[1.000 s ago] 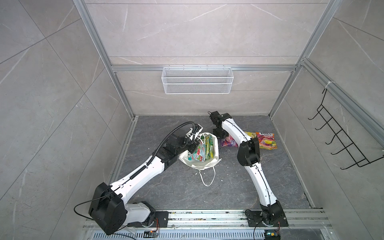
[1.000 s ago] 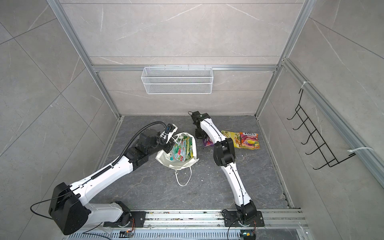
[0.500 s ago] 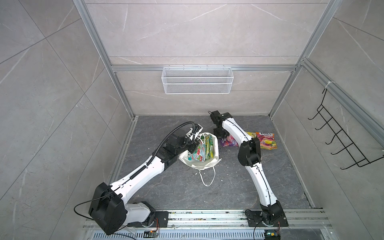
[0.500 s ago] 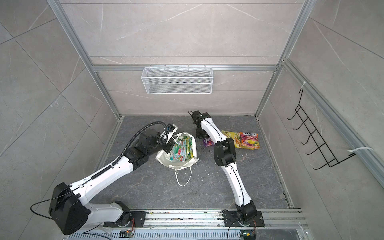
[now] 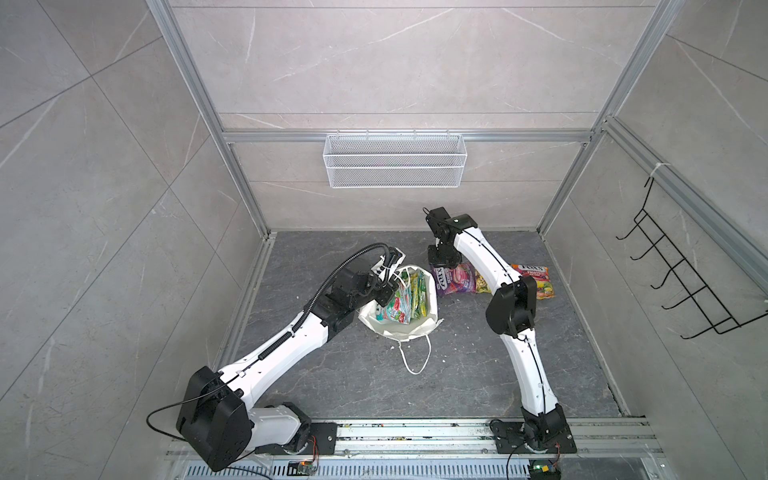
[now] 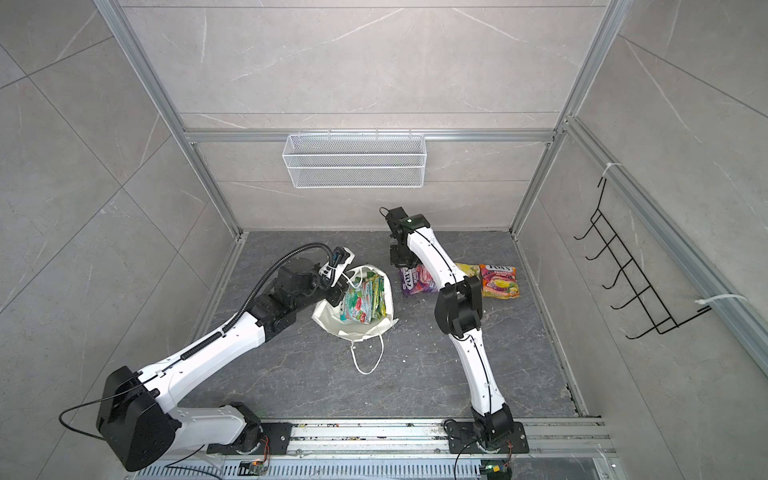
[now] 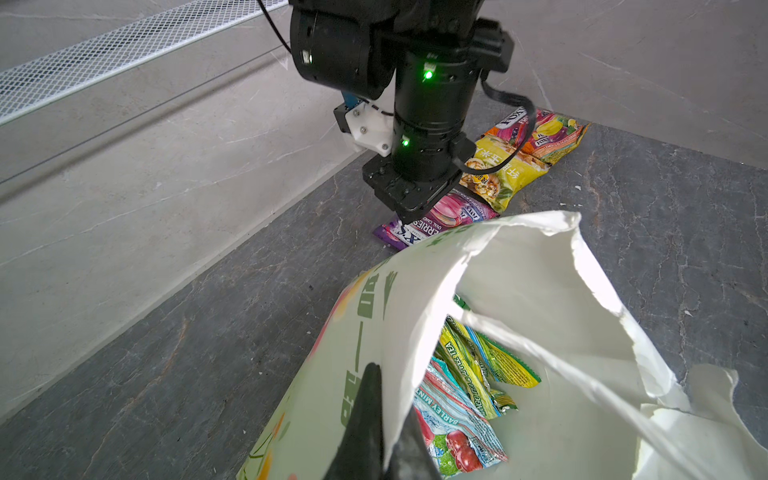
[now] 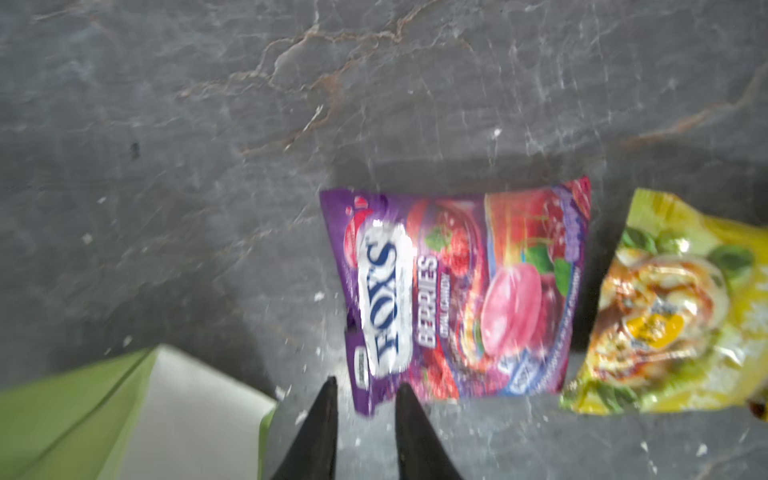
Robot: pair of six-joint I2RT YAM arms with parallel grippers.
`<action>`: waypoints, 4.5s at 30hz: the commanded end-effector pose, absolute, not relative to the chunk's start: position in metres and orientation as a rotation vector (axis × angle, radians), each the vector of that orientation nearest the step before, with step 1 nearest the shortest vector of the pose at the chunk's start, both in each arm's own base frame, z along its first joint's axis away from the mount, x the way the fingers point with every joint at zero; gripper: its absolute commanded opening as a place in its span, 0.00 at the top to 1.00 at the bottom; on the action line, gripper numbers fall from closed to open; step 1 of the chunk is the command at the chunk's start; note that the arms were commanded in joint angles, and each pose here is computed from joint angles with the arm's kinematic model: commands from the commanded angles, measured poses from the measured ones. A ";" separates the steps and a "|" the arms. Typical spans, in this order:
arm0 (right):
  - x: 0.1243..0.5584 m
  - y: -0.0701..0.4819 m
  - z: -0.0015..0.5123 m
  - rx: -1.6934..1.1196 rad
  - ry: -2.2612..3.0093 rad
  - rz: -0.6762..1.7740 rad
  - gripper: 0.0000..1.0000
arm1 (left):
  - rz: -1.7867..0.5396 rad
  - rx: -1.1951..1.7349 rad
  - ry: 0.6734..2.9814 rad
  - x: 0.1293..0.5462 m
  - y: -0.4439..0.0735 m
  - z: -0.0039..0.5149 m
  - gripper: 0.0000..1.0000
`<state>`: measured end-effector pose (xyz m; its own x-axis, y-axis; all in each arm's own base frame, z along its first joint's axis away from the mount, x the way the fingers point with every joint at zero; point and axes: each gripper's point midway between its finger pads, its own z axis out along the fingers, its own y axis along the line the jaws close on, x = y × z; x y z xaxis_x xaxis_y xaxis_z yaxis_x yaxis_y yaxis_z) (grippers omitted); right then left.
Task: Take the snacks out of the paper bag
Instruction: 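Lower the purple packet onto the table and open the right gripper, then raise the empty right gripper and move it back toward the bag, then tilt the bag toward the right gripper with the left gripper while the right approaches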
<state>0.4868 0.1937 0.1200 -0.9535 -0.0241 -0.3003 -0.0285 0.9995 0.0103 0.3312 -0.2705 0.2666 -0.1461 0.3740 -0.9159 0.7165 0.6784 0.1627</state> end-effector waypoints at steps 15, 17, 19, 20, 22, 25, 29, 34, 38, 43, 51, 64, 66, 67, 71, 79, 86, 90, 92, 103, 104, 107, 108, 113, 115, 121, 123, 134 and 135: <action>0.470 0.139 0.085 0.174 2.710 0.046 0.87 | -0.422 0.923 1.663 0.320 -0.276 0.290 1.00; 0.473 0.138 0.077 0.177 2.714 0.036 0.88 | -0.421 0.925 1.661 0.320 -0.276 0.290 1.00; 0.475 0.138 0.068 0.183 2.730 0.022 0.88 | -0.420 0.923 1.666 0.322 -0.277 0.289 1.00; 0.475 0.138 0.062 0.190 2.738 0.015 0.88 | -0.420 0.922 1.669 0.322 -0.277 0.288 1.00; 0.478 0.137 0.054 0.201 2.740 0.009 0.88 | -0.422 0.926 1.670 0.322 -0.277 0.289 1.00; 0.482 0.137 0.042 0.208 2.751 -0.009 0.88 | -0.413 0.931 1.668 0.322 -0.277 0.288 1.00; 0.486 0.137 0.035 0.223 2.756 -0.023 0.88 | -0.414 0.939 1.655 0.320 -0.277 0.294 1.00; 0.489 0.139 0.045 0.217 2.743 -0.011 0.87 | -0.414 0.961 1.635 0.316 -0.276 0.298 1.00; 0.487 0.143 0.078 0.199 2.702 0.046 0.84 | -0.416 0.962 1.637 0.315 -0.276 0.298 1.00; 0.471 0.152 0.131 0.140 2.608 0.154 0.83 | -0.421 0.952 1.640 0.317 -0.278 0.293 1.00; 0.386 0.169 0.154 0.109 2.462 0.412 0.97 | -0.421 0.952 1.627 0.318 -0.279 0.295 1.00; 0.312 0.237 0.075 0.149 2.466 0.742 1.00 | -0.452 0.974 1.596 0.315 -0.284 0.301 1.00; 0.319 0.247 0.067 0.167 2.459 0.782 1.00 | -0.448 0.971 1.594 0.314 -0.283 0.301 1.00; 0.322 0.252 0.064 0.177 2.452 0.798 1.00 | -0.444 0.969 1.596 0.314 -0.281 0.302 1.00; 0.338 0.266 0.058 0.226 2.414 0.860 1.00 | -0.429 0.968 1.599 0.311 -0.277 0.306 1.00; 0.358 0.282 0.046 0.312 2.384 0.921 1.00 | -0.406 0.961 1.596 0.311 -0.273 0.307 1.00; 0.384 0.301 0.032 0.352 2.359 0.946 1.00 | -0.400 0.937 1.590 0.315 -0.273 0.303 1.00; 0.403 0.315 0.024 0.356 2.339 0.962 1.00 | -0.374 0.912 1.617 0.320 -0.269 0.299 1.00; 0.411 0.324 0.025 0.328 2.336 0.975 1.00 | -0.377 0.912 1.622 0.320 -0.269 0.298 1.00; 0.413 0.304 0.049 0.290 2.320 0.819 0.83 | -0.369 0.931 1.659 0.323 -0.271 0.278 1.00; 0.411 0.300 0.052 0.285 2.320 0.798 0.81 | -0.367 0.932 1.659 0.323 -0.271 0.277 1.00; 0.403 0.282 0.062 0.268 2.336 0.703 0.77 | -0.367 0.934 1.654 0.325 -0.273 0.278 1.00; 0.399 0.277 0.069 0.249 2.326 0.685 0.76 | -0.369 0.937 1.652 0.325 -0.274 0.279 1.00; 0.382 0.239 0.104 0.208 2.256 0.534 0.69 | -0.369 0.945 1.645 0.325 -0.274 0.277 1.00; 0.375 0.219 0.122 0.192 2.246 0.435 0.65 | -0.377 0.944 1.650 0.324 -0.275 0.276 1.00; 0.343 0.198 0.186 0.116 2.068 0.579 0.65 | -0.408 0.939 1.639 0.319 -0.275 0.275 1.00; 0.325 0.218 0.205 -0.076 2.038 0.734 0.67 | -0.419 0.932 1.639 0.319 -0.276 0.275 1.00; 0.253 0.302 0.219 -0.531 1.986 0.767 0.68 | -0.472 0.913 1.662 0.317 -0.280 0.269 1.00; 0.250 0.308 0.220 -0.547 1.973 0.767 0.68 | -0.474 0.911 1.663 0.317 -0.280 0.269 1.00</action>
<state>0.2544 0.2964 0.2198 -0.5326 -0.0189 -0.8461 -0.6020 0.7111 0.3631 0.3182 -0.2714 0.2475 -0.1226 0.3881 -0.9134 0.7583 0.6304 0.1660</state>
